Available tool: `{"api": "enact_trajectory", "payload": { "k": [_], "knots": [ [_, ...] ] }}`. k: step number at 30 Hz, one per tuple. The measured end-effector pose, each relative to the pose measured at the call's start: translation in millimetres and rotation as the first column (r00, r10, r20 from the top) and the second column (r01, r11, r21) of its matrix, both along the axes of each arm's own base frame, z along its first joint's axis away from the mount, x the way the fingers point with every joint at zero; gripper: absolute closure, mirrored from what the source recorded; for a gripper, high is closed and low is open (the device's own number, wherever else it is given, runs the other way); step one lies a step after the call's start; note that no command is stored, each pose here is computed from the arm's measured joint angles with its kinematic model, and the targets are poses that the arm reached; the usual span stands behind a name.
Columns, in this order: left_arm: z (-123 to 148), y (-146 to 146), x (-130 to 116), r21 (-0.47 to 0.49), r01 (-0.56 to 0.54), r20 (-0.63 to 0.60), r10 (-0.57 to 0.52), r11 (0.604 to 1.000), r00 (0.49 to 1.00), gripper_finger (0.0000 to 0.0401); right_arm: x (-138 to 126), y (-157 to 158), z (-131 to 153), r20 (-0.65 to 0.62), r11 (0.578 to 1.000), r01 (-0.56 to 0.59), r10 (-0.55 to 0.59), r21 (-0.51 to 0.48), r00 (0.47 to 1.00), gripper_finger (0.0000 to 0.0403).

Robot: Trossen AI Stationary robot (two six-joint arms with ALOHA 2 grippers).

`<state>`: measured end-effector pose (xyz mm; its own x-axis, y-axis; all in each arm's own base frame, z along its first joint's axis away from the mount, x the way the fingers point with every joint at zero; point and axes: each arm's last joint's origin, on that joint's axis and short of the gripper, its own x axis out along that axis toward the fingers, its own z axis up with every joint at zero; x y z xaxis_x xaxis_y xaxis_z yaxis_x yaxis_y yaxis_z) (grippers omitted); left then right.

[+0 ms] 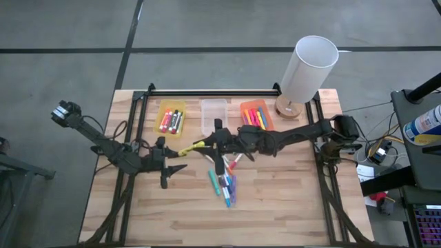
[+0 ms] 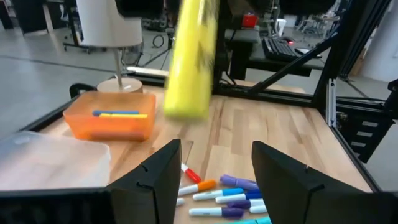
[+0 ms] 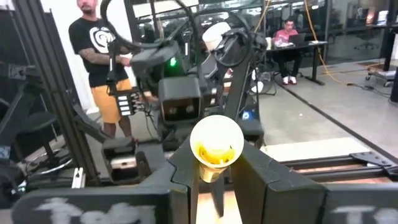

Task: Pick & Place Markers
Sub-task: Put the large light yellow highlighter pen into the orange bin

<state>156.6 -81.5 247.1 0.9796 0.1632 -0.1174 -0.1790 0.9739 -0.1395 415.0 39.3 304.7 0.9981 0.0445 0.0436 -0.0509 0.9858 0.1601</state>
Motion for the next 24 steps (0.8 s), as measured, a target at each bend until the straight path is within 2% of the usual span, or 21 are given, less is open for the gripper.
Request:
{"api": "enact_trajectory", "payload": {
  "k": [5,11,18,24],
  "knots": [
    [-6.0,-0.3,0.5,-0.045,-0.011,-0.033,0.009,0.999,0.999,0.0211,-4.7,-5.5,6.4,-0.016,0.999,0.018,-0.017,0.038,1.0,0.0339],
    [-16.7,-1.4,1.6,-0.079,-0.021,-0.058,0.016,0.997,0.998,0.0211,-20.6,-14.4,19.1,-0.108,0.989,0.13,-0.122,0.076,0.987,0.0339],
    [-13.6,-3.4,2.3,-0.101,-0.01,-0.021,0.007,0.995,1.0,0.0211,-52.5,-23.5,40.2,-0.224,0.948,0.293,-0.26,0.127,0.939,0.0339],
    [-13.3,-8.1,-0.3,-0.096,0.023,-0.016,-0.024,0.995,1.0,0.0211,-77.1,-28.2,50.0,-0.314,0.91,0.393,-0.338,0.132,0.887,0.0339]
  ]
}}
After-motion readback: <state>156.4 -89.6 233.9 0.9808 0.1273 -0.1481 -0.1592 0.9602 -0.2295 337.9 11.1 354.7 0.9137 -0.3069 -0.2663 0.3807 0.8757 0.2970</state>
